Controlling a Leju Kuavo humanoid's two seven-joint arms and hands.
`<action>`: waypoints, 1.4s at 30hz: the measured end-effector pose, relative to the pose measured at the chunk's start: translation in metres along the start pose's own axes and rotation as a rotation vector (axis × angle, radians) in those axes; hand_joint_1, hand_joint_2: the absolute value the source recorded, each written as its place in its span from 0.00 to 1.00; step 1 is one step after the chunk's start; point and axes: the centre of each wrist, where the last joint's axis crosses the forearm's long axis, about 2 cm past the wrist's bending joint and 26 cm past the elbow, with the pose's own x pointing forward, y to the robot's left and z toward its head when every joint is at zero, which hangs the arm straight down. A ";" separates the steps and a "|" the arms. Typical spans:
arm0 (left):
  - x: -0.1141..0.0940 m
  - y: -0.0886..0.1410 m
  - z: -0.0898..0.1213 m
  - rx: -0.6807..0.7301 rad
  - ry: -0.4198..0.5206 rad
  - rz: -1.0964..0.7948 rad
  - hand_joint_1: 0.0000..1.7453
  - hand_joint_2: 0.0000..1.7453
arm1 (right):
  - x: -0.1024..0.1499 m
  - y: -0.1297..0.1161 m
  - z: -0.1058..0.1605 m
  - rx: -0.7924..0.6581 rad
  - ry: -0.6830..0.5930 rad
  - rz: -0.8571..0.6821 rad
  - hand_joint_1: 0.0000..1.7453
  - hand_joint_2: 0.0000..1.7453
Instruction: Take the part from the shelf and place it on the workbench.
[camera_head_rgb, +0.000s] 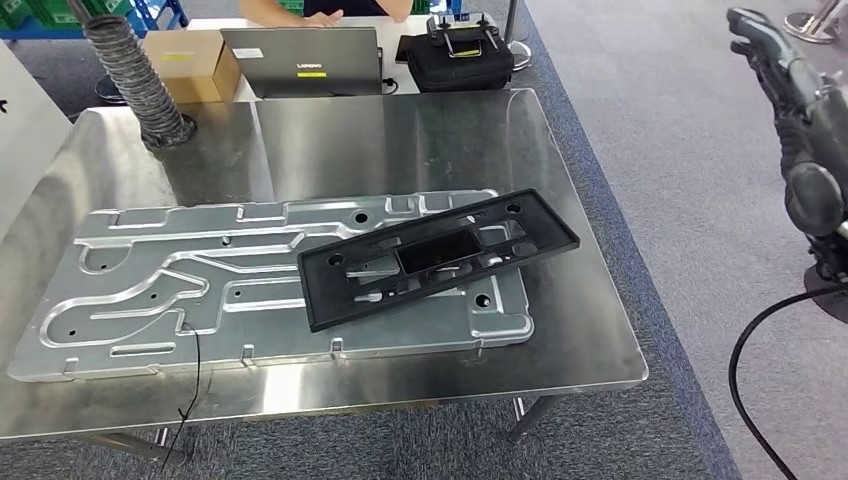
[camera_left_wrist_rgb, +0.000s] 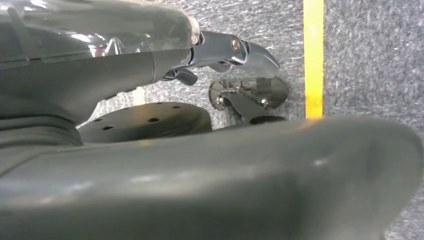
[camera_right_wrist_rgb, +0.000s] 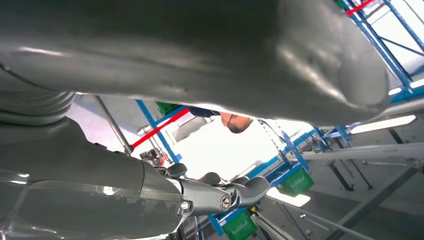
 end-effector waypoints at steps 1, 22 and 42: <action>0.000 0.000 0.000 0.000 -0.002 0.000 0.00 0.00 | 0.002 0.000 0.005 -0.001 0.001 0.010 0.00 0.00; 0.001 0.001 0.000 0.006 -0.011 -0.002 0.00 0.00 | 0.025 -0.007 0.081 -0.031 0.073 0.066 0.00 0.00; 0.001 0.005 0.000 0.028 0.002 -0.009 0.00 0.00 | 0.041 -0.013 0.148 -0.201 0.177 0.053 0.00 0.00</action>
